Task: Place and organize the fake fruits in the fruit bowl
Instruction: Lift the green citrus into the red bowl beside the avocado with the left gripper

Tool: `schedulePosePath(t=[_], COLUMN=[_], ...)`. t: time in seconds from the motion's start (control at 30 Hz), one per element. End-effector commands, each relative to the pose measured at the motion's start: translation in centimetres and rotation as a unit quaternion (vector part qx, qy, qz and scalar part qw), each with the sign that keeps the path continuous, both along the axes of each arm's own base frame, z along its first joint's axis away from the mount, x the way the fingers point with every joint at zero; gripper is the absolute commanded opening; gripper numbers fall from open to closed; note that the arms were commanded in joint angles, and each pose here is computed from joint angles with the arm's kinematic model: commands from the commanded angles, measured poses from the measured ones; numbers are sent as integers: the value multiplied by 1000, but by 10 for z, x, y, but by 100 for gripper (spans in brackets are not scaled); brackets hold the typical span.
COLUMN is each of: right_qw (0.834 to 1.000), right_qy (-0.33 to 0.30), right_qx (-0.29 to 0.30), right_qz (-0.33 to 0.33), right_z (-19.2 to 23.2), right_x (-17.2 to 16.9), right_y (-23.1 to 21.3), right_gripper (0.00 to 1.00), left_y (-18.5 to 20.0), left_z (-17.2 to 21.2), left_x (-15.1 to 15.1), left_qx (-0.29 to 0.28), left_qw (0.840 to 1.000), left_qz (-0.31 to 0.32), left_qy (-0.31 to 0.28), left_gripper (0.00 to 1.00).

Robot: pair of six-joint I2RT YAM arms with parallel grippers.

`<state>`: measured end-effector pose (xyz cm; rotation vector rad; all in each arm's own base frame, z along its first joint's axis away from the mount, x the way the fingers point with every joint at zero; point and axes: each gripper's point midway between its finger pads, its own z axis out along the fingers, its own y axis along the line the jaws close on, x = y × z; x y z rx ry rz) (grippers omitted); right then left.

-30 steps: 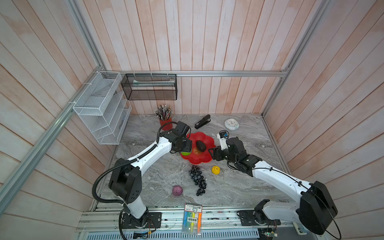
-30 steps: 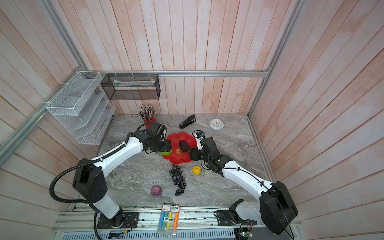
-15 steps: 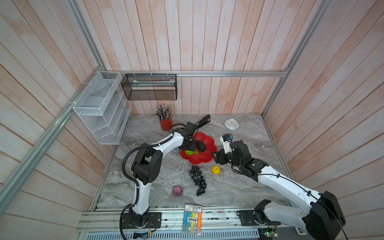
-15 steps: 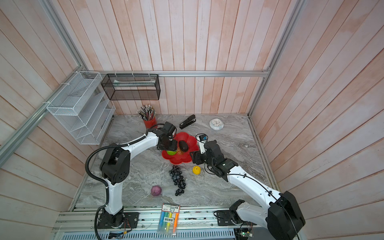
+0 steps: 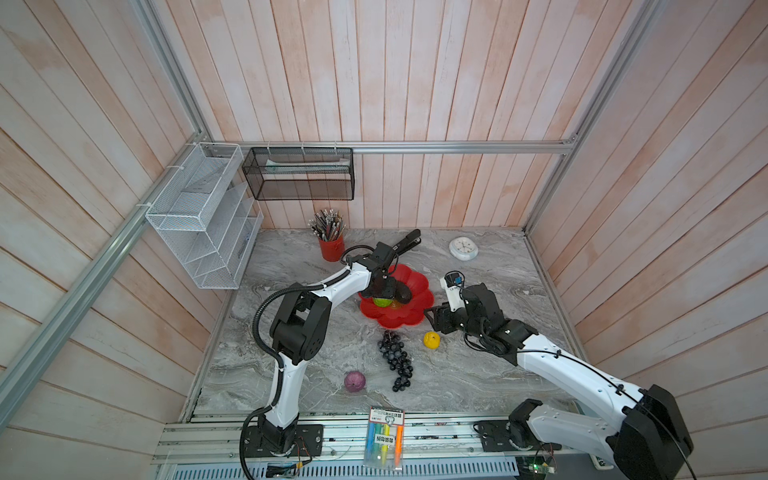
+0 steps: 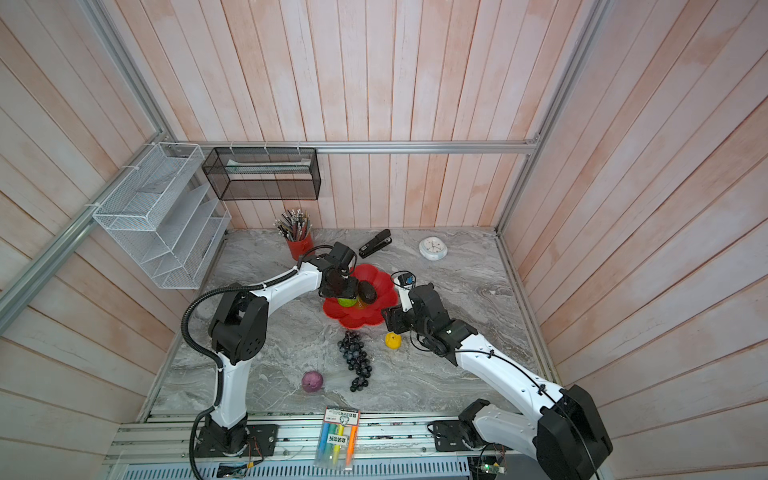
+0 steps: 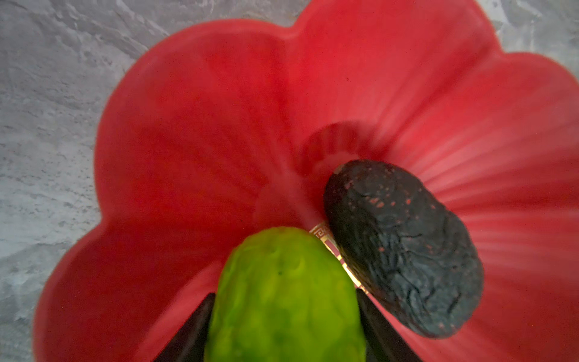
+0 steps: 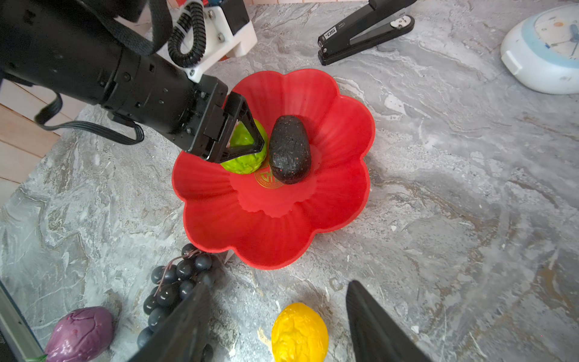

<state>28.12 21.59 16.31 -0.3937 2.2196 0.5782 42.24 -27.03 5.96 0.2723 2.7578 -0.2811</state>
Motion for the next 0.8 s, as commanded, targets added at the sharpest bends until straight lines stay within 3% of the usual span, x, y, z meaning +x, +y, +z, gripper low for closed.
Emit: schedulePosePath(t=[0.0, 0.2, 0.47, 0.77], right_qw=[1000, 1000, 1000, 1000], right_qy=[5, 6, 16, 26], right_qx=[-6, -3, -6, -9], right_qz=[7, 5, 6, 6], right_z=[-4, -3, -9, -8], right_x=[-6, -6, -9, -12], right_y=[-3, -4, -4, -6], right_gripper=[69, 69, 69, 68], left_y=[-5, -9, -8, 2], left_z=[-2, 1, 14, 58], left_x=[10, 14, 12, 12], left_qx=[-5, -13, -16, -13], left_qw=[1000, 1000, 999, 997], left_qz=[3, 0, -6, -7], left_qy=[-11, -19, -33, -71], left_gripper=[59, 61, 82, 83])
